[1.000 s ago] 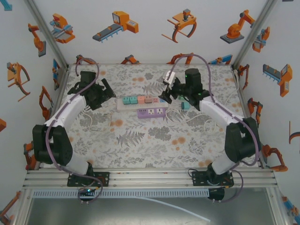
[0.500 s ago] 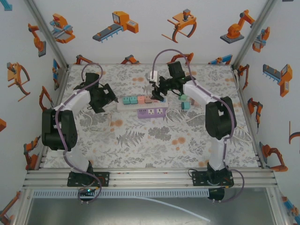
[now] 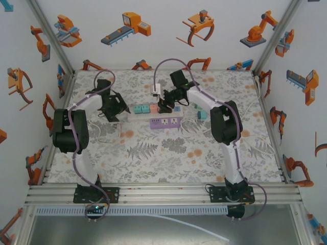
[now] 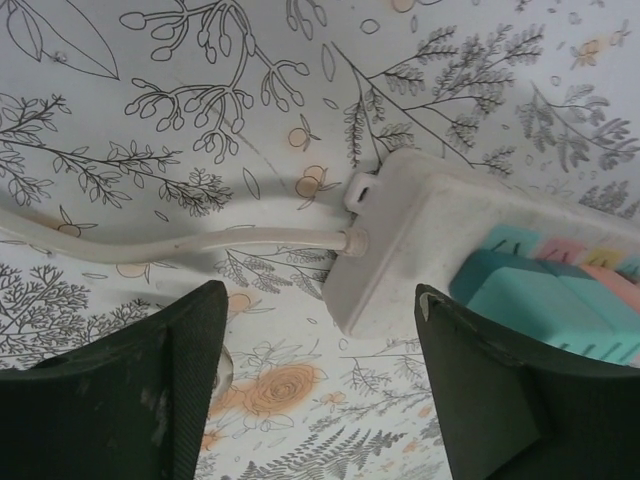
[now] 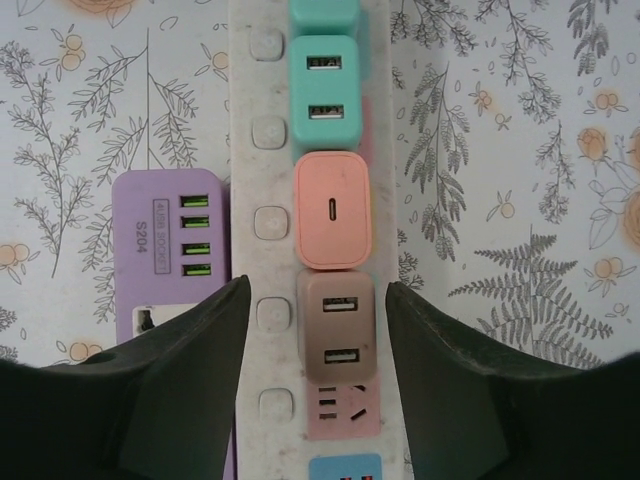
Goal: Pull the plug off the socket
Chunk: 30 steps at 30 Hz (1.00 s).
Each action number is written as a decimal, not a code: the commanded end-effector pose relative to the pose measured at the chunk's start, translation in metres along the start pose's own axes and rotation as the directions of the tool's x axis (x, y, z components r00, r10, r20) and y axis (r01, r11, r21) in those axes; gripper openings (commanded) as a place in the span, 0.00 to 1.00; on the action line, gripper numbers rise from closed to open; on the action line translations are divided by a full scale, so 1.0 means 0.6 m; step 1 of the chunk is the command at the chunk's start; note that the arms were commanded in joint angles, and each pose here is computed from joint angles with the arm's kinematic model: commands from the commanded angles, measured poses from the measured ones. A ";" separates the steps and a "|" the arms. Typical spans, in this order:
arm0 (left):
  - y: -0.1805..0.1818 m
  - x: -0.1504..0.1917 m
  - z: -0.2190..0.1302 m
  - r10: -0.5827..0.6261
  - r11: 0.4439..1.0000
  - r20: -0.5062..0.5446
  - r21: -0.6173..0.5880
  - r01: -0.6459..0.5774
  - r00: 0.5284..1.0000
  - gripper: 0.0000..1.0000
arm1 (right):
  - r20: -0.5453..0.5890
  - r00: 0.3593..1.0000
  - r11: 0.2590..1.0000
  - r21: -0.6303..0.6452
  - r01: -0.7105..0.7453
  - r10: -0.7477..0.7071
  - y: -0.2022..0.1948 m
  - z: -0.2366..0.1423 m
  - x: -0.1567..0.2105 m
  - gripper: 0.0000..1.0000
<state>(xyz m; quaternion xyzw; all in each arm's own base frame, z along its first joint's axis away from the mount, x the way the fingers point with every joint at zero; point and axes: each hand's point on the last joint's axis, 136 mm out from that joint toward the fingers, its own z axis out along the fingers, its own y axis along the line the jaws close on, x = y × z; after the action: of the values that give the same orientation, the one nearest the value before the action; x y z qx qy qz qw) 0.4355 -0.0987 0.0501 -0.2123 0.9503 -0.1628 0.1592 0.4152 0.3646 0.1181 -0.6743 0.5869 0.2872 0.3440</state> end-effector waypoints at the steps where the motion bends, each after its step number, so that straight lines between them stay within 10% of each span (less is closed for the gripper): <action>1: -0.007 0.010 0.006 0.044 0.999 -0.032 -0.013 -0.045 0.998 0.66 | -0.003 1.000 1.000 -0.009 0.006 -0.006 0.001 -0.002 -0.003 0.48; 30: 0.061 0.066 0.053 0.038 0.976 -0.087 -0.212 -0.056 0.995 0.53 | 0.046 0.997 0.998 0.014 0.063 -0.064 -0.001 -0.037 -0.049 0.21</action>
<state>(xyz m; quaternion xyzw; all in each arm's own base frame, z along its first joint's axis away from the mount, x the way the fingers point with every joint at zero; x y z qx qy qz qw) 0.4350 -0.1186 0.0474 -0.1850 0.9581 -0.1503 0.1591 0.4179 0.3605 0.1126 -0.6813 0.5855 0.2721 0.3450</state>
